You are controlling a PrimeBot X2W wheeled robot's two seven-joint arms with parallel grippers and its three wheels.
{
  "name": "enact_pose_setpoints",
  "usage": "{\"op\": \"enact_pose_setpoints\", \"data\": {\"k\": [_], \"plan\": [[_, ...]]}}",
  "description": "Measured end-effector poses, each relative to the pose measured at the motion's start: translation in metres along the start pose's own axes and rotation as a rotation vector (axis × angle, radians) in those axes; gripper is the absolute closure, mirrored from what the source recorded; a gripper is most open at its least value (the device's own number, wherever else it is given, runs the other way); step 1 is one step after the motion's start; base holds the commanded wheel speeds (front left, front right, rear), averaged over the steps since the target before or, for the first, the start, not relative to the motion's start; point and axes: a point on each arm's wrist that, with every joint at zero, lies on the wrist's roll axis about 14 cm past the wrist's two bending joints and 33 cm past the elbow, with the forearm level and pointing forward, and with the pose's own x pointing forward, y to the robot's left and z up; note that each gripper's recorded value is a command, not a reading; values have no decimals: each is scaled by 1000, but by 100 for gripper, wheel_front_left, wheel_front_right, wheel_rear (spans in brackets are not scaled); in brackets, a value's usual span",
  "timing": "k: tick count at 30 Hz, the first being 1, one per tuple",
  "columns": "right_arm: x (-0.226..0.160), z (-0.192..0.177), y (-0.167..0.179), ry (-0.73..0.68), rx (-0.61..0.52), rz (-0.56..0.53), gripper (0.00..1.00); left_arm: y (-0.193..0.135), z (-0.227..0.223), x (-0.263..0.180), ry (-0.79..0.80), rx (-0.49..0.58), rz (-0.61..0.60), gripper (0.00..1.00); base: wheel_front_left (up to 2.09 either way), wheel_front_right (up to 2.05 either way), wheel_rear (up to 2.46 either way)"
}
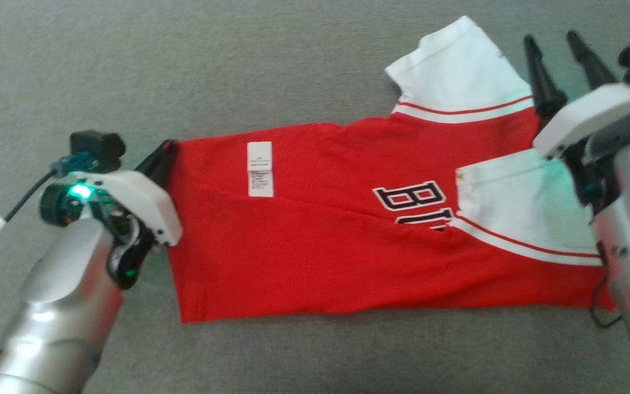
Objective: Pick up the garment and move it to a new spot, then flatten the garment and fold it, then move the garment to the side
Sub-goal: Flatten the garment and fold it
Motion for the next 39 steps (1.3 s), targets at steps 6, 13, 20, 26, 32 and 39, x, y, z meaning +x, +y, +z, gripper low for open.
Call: {"op": "enact_pose_setpoints", "data": {"k": [6,13,20,26,32,39], "plan": [[42,-10,4,169,-133,20,0,-13,11,-3,-91,-14,-30,100,0,0,0],[68,-49,14,343,-204,38,0,-12,4,-12,-112,-37,-22,100,0,0,0],[81,-61,20,383,-223,48,100,-10,2,-12,-133,-44,-20,100,0,0,0],[80,-45,-1,291,-233,2,100,-5,19,-13,-213,-31,-7,100,0,0,0],[77,-2,-17,74,-189,-49,100,1,51,-17,-348,18,23,100,0,0,0],[60,37,-18,-91,-188,-63,100,-7,89,-29,-469,67,28,100,0,0,0]]}}
